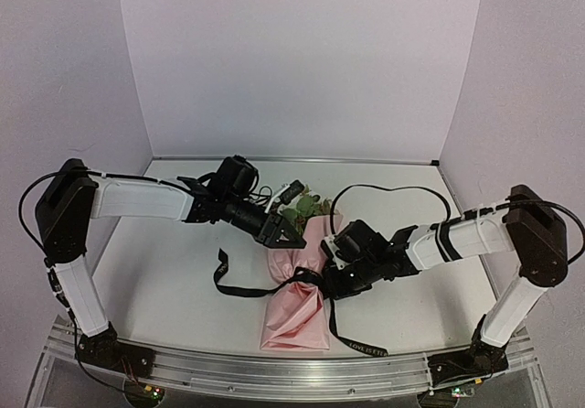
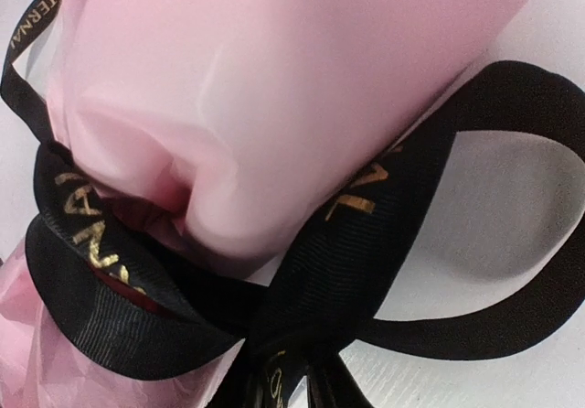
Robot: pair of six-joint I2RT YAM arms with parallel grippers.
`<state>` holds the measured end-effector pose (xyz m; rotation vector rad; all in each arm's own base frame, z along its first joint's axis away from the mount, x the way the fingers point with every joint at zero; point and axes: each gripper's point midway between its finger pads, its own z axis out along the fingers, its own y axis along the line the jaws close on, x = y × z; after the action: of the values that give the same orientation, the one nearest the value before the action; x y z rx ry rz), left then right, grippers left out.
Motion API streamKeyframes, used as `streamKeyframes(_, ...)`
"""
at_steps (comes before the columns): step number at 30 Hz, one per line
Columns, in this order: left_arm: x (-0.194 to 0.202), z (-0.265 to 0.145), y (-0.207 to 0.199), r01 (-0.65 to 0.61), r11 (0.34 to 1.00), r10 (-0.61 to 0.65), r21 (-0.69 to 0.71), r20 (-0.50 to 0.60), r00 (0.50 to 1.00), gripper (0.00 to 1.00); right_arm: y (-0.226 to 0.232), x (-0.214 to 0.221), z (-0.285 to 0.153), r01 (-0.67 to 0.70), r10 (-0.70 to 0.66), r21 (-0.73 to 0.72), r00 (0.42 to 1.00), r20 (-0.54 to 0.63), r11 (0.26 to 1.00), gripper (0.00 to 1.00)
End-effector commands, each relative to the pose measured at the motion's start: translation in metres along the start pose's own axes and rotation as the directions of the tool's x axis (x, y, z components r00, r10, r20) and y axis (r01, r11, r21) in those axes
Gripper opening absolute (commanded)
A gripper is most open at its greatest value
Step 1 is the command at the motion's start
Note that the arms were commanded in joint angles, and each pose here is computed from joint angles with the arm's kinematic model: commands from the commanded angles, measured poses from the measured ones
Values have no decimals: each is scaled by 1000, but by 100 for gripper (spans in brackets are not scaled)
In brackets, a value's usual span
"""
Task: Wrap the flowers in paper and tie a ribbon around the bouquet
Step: Cross the half-tied ribbon over the folded bouquet.
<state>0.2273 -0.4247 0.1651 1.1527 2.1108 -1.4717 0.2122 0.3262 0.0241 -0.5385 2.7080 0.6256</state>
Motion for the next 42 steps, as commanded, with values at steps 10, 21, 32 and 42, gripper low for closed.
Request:
streamKeyframes(10,13,51,-57,-164,981,175,-104,103,979,39,9,-9,-27,-31,31,8,999,-9,999,0)
streamKeyframes(21,91,83,4,-98,941,116,-325,37,993,12,8,-10,-52,-20,22,58,999,-46,998,0)
streamKeyframes(32,100,93,33,-22,916,42,-401,41,998,0,36,-29,-95,38,-37,12,996,-87,999,0)
streamKeyframes(42,23,3,-70,-106,965,189,-241,355,916,28,51,-24,-125,176,-167,5,939,-301,984,0)
